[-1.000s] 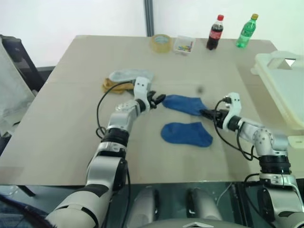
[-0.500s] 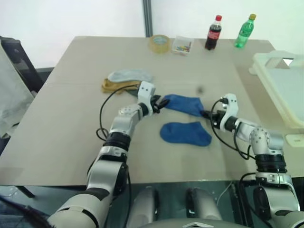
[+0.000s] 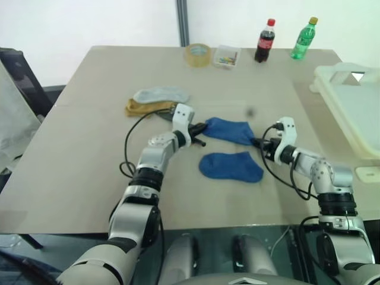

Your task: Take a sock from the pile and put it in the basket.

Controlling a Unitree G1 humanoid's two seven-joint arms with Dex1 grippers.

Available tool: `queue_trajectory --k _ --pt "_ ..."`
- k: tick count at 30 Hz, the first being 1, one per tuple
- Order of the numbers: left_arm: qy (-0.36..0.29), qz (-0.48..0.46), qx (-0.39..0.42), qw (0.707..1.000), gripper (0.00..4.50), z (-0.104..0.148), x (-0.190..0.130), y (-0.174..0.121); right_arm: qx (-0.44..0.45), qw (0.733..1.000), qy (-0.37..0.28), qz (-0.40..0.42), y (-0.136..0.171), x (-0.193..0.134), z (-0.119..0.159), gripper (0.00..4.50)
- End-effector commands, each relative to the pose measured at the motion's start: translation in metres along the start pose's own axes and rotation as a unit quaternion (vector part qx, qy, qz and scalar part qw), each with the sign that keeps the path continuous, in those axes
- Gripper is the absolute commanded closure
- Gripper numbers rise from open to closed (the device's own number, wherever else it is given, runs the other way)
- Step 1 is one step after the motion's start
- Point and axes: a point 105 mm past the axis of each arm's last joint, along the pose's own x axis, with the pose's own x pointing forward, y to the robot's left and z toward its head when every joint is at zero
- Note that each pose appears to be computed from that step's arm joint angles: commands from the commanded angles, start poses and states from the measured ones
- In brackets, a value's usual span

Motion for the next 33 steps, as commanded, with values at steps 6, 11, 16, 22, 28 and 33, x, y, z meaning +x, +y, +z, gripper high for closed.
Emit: queue_trajectory --k 6,11,16,22,28,33 --pt "-0.111 -0.08 -0.159 0.978 4.43 0.044 -0.049 -0.015 -0.062 0.996 -0.06 0.031 0.028 -0.031 0.042 4.5" --pt "-0.08 -0.059 -0.151 0.984 4.43 0.031 -0.067 -0.017 -0.069 0.995 -0.056 0.035 0.04 -0.055 0.041 4.5" --pt "-0.048 -0.07 -0.14 0.987 4.43 0.016 -0.088 -0.037 -0.064 0.997 -0.034 0.04 0.055 -0.075 0.026 4.5" --pt "-0.03 -0.082 -0.146 0.986 4.43 0.003 -0.099 -0.067 -0.042 0.999 -0.01 0.031 0.056 -0.085 0.008 4.5" --pt "-0.016 -0.073 -0.129 0.989 4.43 -0.005 -0.108 -0.08 -0.031 0.999 0.014 0.03 0.056 -0.086 -0.003 4.5" --pt "-0.011 -0.053 -0.126 0.991 4.43 -0.011 -0.106 -0.08 -0.042 0.999 0.028 0.015 0.05 -0.089 -0.008 4.5"
